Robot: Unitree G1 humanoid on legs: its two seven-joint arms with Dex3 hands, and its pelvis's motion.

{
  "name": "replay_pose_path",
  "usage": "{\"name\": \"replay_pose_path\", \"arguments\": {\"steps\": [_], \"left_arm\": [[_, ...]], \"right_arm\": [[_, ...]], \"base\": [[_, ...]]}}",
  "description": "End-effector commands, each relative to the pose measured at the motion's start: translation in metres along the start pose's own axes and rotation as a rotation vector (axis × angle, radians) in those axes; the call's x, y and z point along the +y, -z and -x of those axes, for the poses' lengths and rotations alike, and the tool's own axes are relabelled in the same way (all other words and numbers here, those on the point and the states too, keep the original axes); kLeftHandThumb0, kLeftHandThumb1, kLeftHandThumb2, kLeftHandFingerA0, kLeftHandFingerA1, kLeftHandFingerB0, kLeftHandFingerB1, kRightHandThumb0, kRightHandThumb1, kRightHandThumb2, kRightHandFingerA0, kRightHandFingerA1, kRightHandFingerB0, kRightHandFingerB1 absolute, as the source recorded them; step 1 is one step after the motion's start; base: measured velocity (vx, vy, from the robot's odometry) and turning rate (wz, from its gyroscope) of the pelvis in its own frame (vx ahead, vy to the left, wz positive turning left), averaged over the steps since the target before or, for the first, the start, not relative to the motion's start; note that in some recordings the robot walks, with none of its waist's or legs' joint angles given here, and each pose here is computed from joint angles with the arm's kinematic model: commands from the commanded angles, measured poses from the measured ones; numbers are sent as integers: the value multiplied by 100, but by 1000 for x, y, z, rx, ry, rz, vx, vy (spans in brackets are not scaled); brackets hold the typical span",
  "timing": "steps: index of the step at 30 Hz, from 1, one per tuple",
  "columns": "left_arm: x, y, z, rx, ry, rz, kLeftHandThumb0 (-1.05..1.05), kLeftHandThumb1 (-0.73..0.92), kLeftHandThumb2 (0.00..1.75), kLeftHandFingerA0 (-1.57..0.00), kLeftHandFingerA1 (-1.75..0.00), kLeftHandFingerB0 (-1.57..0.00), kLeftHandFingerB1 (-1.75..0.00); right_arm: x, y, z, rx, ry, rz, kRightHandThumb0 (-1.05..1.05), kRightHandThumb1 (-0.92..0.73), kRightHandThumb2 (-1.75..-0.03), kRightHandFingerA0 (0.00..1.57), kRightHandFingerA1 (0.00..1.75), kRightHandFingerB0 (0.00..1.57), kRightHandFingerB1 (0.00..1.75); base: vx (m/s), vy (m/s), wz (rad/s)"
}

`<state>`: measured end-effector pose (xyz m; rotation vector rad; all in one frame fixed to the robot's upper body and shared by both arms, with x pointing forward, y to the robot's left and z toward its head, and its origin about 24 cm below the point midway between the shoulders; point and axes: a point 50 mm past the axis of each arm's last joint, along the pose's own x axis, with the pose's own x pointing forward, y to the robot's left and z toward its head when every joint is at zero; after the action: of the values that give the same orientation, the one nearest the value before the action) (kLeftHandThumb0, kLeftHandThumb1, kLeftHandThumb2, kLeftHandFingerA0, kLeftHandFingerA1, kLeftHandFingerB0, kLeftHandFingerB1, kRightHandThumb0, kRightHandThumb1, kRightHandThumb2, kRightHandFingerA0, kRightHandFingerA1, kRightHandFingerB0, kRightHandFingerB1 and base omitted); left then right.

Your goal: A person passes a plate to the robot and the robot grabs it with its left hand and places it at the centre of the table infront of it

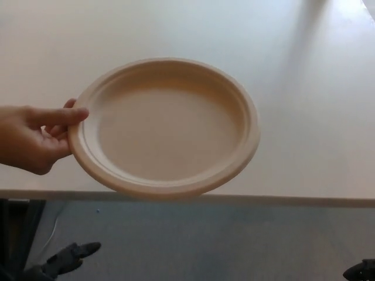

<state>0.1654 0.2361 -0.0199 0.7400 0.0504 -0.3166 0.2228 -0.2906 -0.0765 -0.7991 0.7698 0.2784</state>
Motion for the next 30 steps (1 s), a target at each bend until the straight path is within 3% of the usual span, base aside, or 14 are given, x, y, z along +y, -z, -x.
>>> {"name": "replay_pose_path", "arguments": {"steps": [1, 2, 3, 4, 9, 10, 15, 25, 26, 27, 30], "left_arm": [[0, -56, 29, -310, -61, -72, -62, 44, 74, -36, -46, -27, -41], [4, -70, 31, -386, -100, -81, -62, 44, 75, -41, -48, -28, -41], [6, -76, 33, -417, -116, -86, -62, 44, 75, -41, -48, -28, -41], [7, -84, 35, -456, -126, -59, -56, 55, 57, -44, -38, -34, -32], [21, -125, 50, -672, -246, -97, -54, 56, 58, -52, -41, -40, -34], [25, -136, 56, -736, -270, -93, -57, 45, 76, -45, -51, -35, -44], [40, -173, 71, -934, -377, -77, -57, 43, 75, -47, -53, -39, -45], [56, -202, 76, -1107, -578, -152, -67, 43, 75, -55, -53, -42, -44], [57, -204, 76, -1115, -588, -151, -67, 43, 75, -55, -53, -42, -44], [58, -210, 80, -1147, -598, -115, -62, 37, 74, -60, -57, -52, -48], [61, -215, 81, -1224, -662, -155, -57, 38, 73, -62, -59, -49, -48]], "right_arm": [[6, 14, 6, 35, -26, 42, -56, -48, -86, 56, 69, 26, 53], [6, 14, 5, 38, -28, 44, -52, -62, -58, 58, 63, 31, 44], [6, 14, 5, 39, -30, 45, -52, -62, -58, 58, 63, 31, 44], [6, 14, 6, 36, -34, 45, -52, -62, -58, 56, 62, 31, 43], [9, 17, 6, 42, -46, 54, -54, -62, -59, 53, 62, 31, 44], [10, 17, 6, 40, -46, 47, -52, -60, -58, 53, 64, 31, 46], [10, 16, 6, 46, -49, 56, -53, -62, -58, 52, 61, 32, 44], [4, 11, 4, 36, -43, 48, -52, -62, -58, 55, 61, 32, 43], [4, 11, 4, 38, -44, 49, -52, -62, -58, 55, 61, 32, 43], [4, 11, 4, 35, -45, 47, -51, -62, -58, 56, 62, 32, 43], [1, 8, 3, 30, -37, 47, -52, -62, -58, 56, 63, 32, 43]], "base": [[0, 0, 0], [0, 0, 0], [0, 0, 0], [0, 0, 0], [0, 0, 0], [0, 0, 0], [0, 0, 0], [0, 0, 0], [0, 0, 0], [0, 0, 0], [0, 0, 0]]}}
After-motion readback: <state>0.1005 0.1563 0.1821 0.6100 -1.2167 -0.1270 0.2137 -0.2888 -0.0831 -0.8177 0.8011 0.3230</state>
